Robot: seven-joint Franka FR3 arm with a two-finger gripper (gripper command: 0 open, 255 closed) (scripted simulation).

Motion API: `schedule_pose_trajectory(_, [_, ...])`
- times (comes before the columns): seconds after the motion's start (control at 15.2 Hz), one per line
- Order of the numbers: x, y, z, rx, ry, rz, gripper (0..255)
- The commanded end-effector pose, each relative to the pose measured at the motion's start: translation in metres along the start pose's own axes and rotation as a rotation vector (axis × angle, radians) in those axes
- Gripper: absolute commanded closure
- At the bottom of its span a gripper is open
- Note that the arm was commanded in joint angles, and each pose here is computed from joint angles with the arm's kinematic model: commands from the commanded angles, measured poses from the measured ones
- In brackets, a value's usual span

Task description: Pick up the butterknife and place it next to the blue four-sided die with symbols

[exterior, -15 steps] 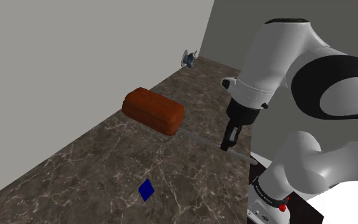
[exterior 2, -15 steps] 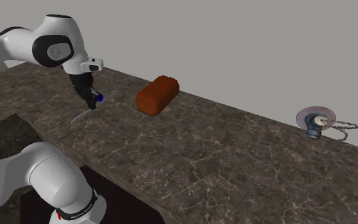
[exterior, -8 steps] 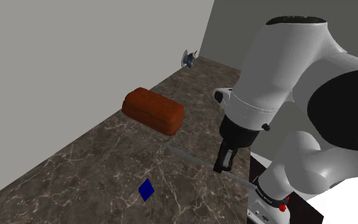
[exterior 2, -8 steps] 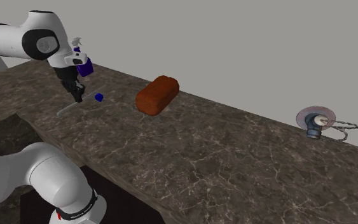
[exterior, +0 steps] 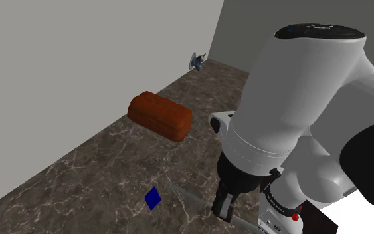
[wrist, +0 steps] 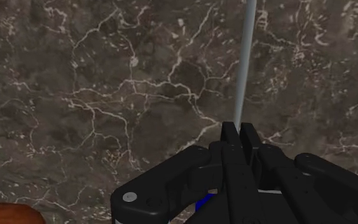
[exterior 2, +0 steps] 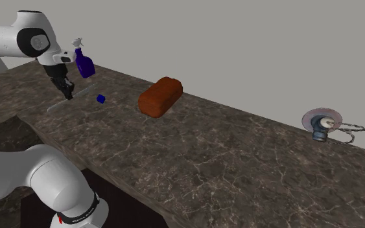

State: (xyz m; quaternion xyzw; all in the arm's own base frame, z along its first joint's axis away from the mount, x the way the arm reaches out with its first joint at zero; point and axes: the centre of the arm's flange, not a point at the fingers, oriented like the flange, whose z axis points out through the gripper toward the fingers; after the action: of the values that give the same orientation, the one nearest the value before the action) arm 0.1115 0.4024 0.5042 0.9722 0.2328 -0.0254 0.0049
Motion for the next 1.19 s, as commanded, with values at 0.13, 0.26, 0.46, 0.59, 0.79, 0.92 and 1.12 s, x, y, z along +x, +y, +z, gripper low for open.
schedule_pose_trajectory(0.13, [0.002,-0.003,0.019,0.001,0.000,0.001,255])
schedule_pose_trajectory(0.26, [0.003,-0.003,0.030,0.001,0.000,0.001,255])
schedule_pose_trajectory(0.46, [0.004,-0.003,0.046,0.001,0.000,0.001,255])
schedule_pose_trajectory(0.59, [0.004,-0.003,0.056,0.001,0.000,0.001,255])
schedule_pose_trajectory(0.79, [0.005,-0.003,0.072,0.001,0.000,0.001,255])
schedule_pose_trajectory(0.92, [0.005,-0.003,0.083,0.001,0.000,0.001,255])
schedule_pose_trajectory(1.12, [0.006,-0.003,0.088,0.001,0.000,0.001,255])
